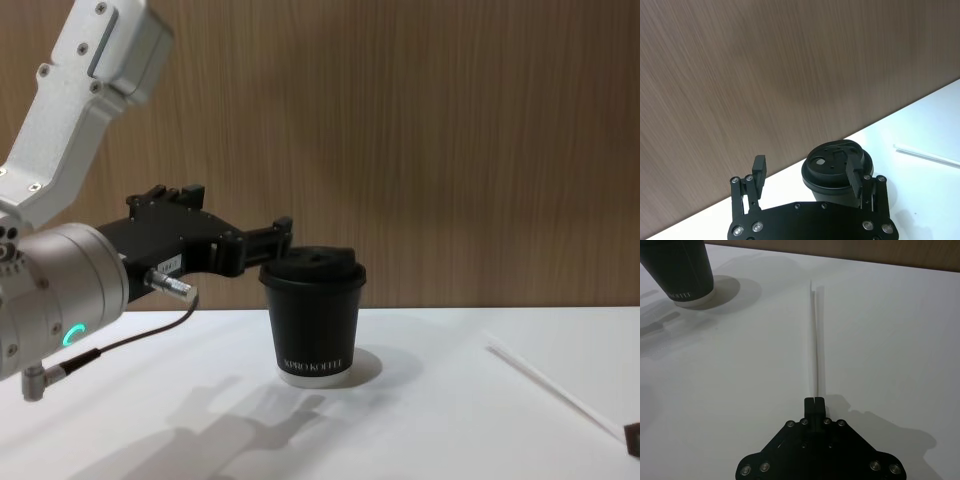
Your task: Pick up the straw with one hand, pass it to the other hand, and insert it into the cup.
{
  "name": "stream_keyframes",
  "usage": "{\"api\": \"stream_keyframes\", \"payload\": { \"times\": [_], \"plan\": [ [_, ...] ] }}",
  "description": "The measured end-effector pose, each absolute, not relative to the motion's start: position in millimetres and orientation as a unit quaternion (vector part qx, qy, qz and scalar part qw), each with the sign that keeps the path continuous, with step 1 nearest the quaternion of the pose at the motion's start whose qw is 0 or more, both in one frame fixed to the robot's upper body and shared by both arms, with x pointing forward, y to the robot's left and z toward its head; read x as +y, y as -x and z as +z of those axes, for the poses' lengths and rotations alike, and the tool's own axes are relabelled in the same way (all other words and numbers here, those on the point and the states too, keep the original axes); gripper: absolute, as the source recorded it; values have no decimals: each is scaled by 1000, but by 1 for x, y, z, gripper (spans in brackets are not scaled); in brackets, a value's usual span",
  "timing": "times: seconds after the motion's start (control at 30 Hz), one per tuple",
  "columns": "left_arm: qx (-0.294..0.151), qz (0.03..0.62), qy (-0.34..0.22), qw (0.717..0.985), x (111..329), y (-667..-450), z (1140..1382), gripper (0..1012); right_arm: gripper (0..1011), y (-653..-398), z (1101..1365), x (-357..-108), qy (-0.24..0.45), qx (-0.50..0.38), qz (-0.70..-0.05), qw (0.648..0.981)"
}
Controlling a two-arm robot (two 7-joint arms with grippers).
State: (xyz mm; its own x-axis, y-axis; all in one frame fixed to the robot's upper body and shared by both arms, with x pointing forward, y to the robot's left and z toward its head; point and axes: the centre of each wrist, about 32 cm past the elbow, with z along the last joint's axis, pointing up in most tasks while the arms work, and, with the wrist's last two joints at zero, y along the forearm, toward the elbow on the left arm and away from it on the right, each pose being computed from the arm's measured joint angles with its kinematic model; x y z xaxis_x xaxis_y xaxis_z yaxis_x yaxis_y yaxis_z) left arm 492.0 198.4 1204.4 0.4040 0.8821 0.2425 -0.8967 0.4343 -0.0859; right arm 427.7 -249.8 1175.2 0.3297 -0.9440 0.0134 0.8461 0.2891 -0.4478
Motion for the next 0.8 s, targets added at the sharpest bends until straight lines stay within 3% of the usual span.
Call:
{"api": "stream_keyframes", "payload": {
  "times": [0.8],
  "plan": [
    [-126,531,-29,837,198,-492,1204,1003,0,-430,1175,-256,116,45,-573,810]
  ]
}}
